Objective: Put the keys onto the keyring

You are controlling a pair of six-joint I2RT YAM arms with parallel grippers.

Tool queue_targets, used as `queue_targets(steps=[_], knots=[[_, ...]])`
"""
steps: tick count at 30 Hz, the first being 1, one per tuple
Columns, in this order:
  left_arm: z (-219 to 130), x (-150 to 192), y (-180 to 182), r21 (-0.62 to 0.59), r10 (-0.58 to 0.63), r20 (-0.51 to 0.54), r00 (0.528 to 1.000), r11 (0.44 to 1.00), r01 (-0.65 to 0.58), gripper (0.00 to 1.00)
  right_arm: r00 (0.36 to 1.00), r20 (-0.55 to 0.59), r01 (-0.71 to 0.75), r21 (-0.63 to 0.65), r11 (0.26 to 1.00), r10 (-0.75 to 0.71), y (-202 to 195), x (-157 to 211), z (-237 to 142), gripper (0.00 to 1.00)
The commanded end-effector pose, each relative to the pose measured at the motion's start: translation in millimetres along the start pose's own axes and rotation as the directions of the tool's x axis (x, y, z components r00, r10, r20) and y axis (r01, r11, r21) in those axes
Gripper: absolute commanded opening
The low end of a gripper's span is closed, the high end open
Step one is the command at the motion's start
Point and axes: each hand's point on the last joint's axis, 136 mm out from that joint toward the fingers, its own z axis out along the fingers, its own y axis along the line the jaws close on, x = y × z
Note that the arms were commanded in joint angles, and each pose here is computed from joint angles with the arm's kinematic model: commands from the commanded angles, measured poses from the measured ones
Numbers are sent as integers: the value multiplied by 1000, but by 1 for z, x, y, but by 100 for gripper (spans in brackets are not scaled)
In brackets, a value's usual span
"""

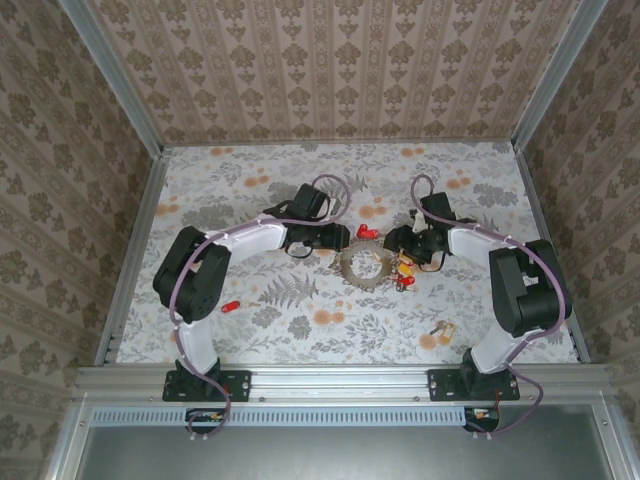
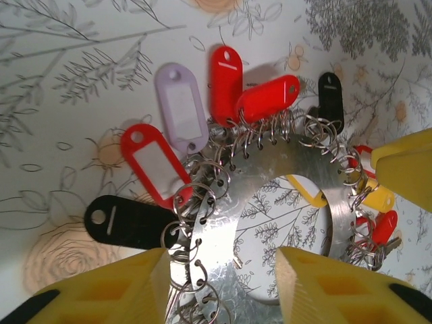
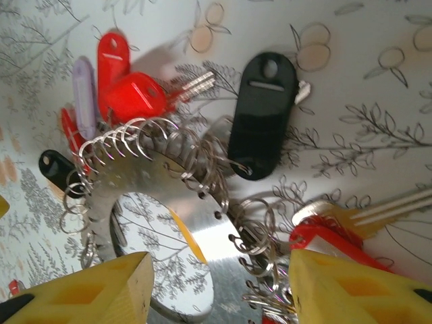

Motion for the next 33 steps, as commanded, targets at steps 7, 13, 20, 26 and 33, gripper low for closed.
queue_targets(steps=[7,13,20,26,33], knots=[[19,15,-8,29,-9,-100,995,1000,12,37,994,-110,-1,11,1000,2,-11,30,6,56],[31,24,1,1,-23,-136,990,1000,23,31,991,-133,-4,-22,1000,1,-7,32,15,53],[39,33,9,-26,-36,-163,986,999,32,28,990,-142,-1,-67,998,-8,-2,29,24,53],[43,39,14,-34,-43,-176,983,999,37,26,991,-131,5,-140,990,-23,7,26,29,47],[36,28,10,-32,-43,-118,992,999,39,26,992,-111,40,-204,978,-63,15,21,23,32]])
